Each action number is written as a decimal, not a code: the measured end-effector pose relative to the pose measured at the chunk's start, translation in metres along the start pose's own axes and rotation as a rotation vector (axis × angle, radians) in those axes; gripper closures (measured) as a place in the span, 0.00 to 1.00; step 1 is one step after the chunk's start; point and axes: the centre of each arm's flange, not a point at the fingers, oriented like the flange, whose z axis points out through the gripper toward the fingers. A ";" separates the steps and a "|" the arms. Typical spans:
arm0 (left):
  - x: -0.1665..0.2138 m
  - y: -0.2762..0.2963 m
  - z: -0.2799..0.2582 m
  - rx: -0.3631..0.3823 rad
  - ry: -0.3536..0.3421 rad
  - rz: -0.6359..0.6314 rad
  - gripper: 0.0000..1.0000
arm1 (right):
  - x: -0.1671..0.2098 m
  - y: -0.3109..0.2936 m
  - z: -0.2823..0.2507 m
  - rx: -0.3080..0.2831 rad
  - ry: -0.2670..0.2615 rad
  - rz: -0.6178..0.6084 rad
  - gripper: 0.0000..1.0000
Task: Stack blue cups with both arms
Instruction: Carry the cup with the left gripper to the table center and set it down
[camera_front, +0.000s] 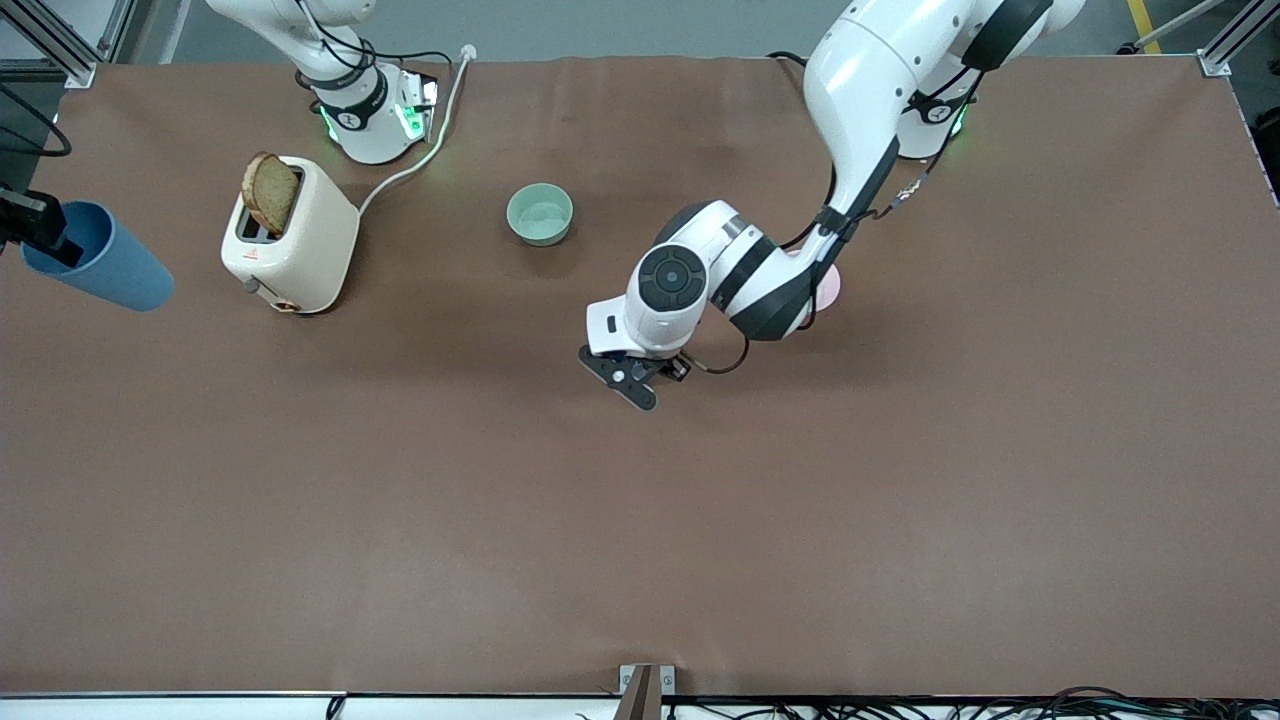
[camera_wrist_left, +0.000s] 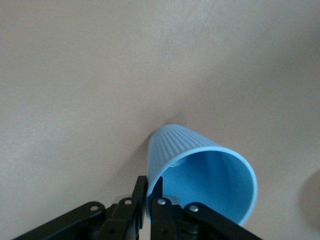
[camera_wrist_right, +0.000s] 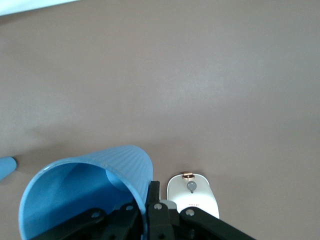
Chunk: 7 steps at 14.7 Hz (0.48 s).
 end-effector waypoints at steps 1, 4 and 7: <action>0.000 0.002 0.006 0.004 -0.005 0.005 0.88 | 0.003 0.000 0.000 0.000 0.002 0.000 0.96; 0.001 0.016 0.001 0.032 0.007 0.036 0.60 | 0.015 0.000 0.008 -0.003 -0.008 0.001 0.96; -0.002 0.021 -0.053 0.048 -0.005 0.033 0.35 | 0.022 0.000 0.018 -0.005 -0.023 0.003 0.96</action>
